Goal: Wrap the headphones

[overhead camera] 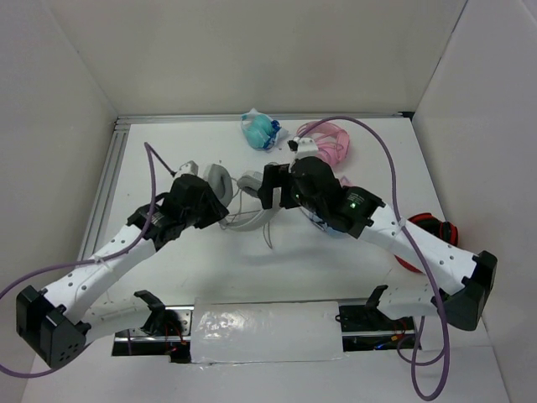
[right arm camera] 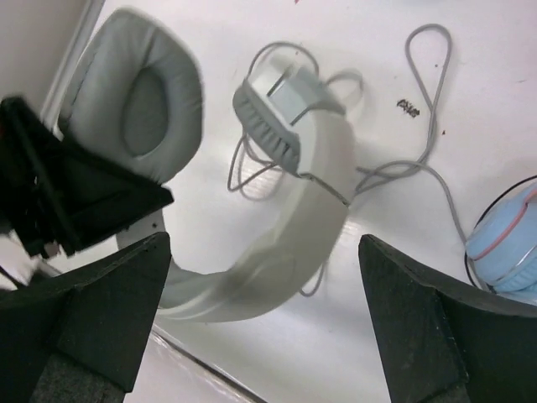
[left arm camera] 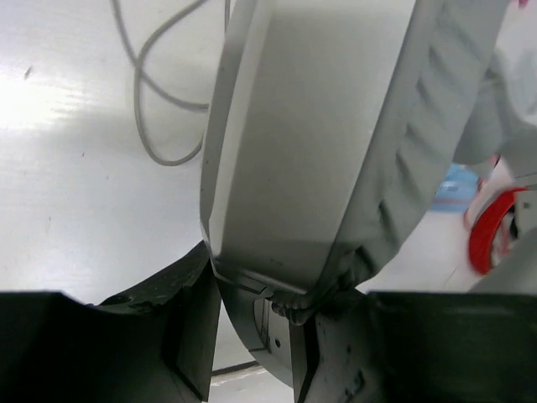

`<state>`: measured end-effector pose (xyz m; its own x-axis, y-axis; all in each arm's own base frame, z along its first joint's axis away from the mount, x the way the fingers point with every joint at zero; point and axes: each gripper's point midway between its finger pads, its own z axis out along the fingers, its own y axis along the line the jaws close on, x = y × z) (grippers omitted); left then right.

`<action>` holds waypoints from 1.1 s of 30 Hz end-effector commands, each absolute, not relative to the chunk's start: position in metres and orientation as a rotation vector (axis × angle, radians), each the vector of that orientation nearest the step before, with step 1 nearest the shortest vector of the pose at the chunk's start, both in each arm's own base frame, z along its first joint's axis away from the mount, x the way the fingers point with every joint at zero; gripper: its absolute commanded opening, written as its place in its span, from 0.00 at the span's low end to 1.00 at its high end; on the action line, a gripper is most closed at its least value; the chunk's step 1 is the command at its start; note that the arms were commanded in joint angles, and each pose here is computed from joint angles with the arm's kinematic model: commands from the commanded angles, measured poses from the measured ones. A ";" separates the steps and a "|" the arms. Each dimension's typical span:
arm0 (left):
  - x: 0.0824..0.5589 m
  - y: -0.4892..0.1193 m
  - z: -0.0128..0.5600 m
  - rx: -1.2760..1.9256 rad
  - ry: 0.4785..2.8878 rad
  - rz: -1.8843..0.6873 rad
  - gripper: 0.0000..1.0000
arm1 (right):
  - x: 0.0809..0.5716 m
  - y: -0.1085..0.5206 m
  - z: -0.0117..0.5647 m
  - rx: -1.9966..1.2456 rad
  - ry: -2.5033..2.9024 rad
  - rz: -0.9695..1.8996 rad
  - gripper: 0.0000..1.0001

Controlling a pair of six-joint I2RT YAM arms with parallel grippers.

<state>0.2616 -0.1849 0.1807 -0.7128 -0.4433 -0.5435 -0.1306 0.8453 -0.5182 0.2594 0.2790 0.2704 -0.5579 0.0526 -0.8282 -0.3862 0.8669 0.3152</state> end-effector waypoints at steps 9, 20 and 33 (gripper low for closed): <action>0.267 -0.154 0.194 -1.049 2.125 -0.572 0.00 | 0.253 0.293 0.263 0.251 2.272 0.562 1.00; 0.263 -0.153 0.175 -1.231 2.147 -0.382 0.00 | 0.253 0.330 0.236 0.209 2.382 0.452 1.00; 0.266 -0.160 0.183 -1.168 2.115 -0.482 0.00 | 0.289 0.347 0.190 0.263 2.471 0.364 0.79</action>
<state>0.2527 -0.1581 0.1587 -0.4498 -0.8155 -0.3641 -0.6409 0.5787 -0.5044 0.2713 0.3453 0.1680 -0.8204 0.2263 -0.5251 0.0756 0.9532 0.2926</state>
